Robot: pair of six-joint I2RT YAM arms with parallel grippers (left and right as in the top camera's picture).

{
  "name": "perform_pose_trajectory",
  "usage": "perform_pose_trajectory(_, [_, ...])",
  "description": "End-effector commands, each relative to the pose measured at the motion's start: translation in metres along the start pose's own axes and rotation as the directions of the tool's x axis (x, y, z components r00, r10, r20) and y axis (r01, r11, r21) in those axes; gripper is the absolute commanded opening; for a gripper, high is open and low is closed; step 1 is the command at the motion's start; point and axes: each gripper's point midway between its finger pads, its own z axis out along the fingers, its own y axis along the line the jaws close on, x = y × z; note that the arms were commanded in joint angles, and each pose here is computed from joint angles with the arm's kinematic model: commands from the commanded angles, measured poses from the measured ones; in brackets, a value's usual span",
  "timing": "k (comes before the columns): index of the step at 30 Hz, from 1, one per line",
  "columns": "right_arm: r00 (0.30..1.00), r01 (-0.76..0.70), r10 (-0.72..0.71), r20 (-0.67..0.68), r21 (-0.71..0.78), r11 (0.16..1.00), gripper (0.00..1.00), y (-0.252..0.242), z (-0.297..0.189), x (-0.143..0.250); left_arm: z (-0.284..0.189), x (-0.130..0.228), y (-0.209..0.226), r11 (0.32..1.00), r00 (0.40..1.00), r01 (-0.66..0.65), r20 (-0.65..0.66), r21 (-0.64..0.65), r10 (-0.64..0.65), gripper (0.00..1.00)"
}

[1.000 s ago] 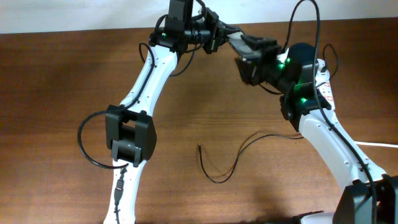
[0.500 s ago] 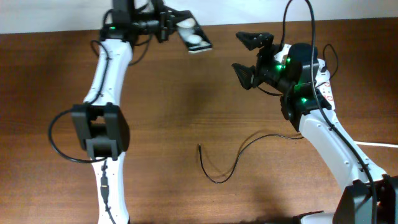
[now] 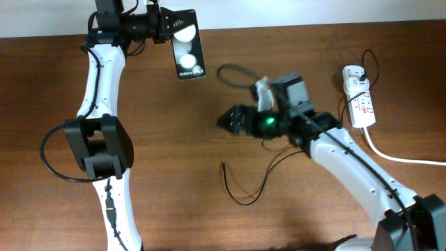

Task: Plug charger to phone and switch on socket
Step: 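Open the right gripper and release the phone to the left gripper, then lower the right gripper onto the cable's USB-C plug and grasp it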

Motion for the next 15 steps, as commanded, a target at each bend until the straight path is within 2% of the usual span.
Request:
perform_pose_trajectory(1, [0.995, 0.091, -0.100, 0.021, 0.269, 0.959, 0.99, -0.018, 0.004, 0.009, -0.018, -0.007, -0.017, 0.998, 0.998, -0.063, 0.014, 0.012, 0.063, 0.00])
perform_pose_trajectory(3, [0.992, 0.128, -0.124, -0.035, 0.382, 0.915, 0.99, -0.026, 0.009, 0.033, -0.022, -0.009, -0.015, 0.998, 0.998, -0.063, 0.025, 0.001, 0.063, 0.00])
perform_pose_trajectory(9, [0.981, 0.175, -0.114, -0.157, 0.457, 0.872, 0.99, -0.033, 0.039, 0.076, -0.031, -0.013, -0.012, 0.998, 0.997, -0.062, 0.043, -0.012, 0.063, 0.00])
perform_pose_trajectory(15, [0.974, 0.172, -0.049, -0.222, 0.576, 0.799, 0.99, -0.038, 0.053, 0.075, -0.033, -0.014, -0.010, 0.998, 0.997, -0.061, 0.052, -0.021, 0.062, 0.00])
